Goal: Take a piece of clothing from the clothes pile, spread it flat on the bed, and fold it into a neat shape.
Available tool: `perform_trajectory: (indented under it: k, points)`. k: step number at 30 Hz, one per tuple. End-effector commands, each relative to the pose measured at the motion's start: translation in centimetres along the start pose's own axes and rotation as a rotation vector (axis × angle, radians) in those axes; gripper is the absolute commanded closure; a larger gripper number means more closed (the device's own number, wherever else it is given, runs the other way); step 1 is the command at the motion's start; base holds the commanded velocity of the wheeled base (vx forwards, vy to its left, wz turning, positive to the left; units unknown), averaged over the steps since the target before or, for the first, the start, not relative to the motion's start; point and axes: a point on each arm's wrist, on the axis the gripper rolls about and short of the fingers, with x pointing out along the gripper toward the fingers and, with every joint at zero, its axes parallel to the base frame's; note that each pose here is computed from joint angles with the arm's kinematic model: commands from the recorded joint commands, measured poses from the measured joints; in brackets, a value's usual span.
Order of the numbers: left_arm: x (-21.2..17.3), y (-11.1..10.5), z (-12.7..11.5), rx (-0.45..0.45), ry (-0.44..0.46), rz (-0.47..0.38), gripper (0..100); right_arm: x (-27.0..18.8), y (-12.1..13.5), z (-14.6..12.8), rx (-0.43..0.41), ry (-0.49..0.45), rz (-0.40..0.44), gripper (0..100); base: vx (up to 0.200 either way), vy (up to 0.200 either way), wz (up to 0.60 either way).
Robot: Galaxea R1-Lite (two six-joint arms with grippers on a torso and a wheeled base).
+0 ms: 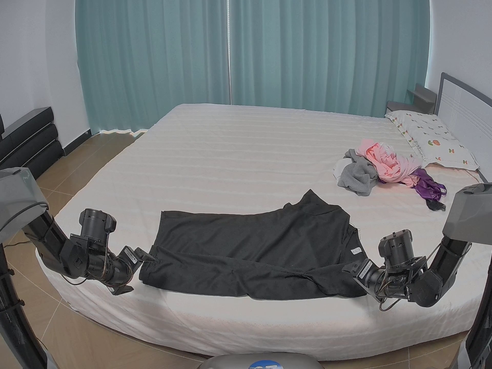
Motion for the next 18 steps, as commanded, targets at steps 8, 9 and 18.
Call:
perform_trajectory:
  k: [8, 9, 18]
  points:
    - [-2.1, -1.3, 0.3, -0.017, -0.055, -0.065, 0, -1.2, 0.1, 3.2, 0.066, -0.086, 0.044, 0, 0.0, 0.0, 0.0]
    - [-2.1, -1.4, 0.4, -0.029, -0.061, -0.069, 0, -1.1, 0.0, 3.2, 0.067, -0.086, 0.041, 0, 0.0, 0.0, 0.0]
    - [-2.3, -2.1, 0.9, -0.082, -0.084, -0.095, 0, -0.7, -0.1, 3.1, 0.065, -0.078, 0.035, 0, 0.0, 0.0, 0.0]
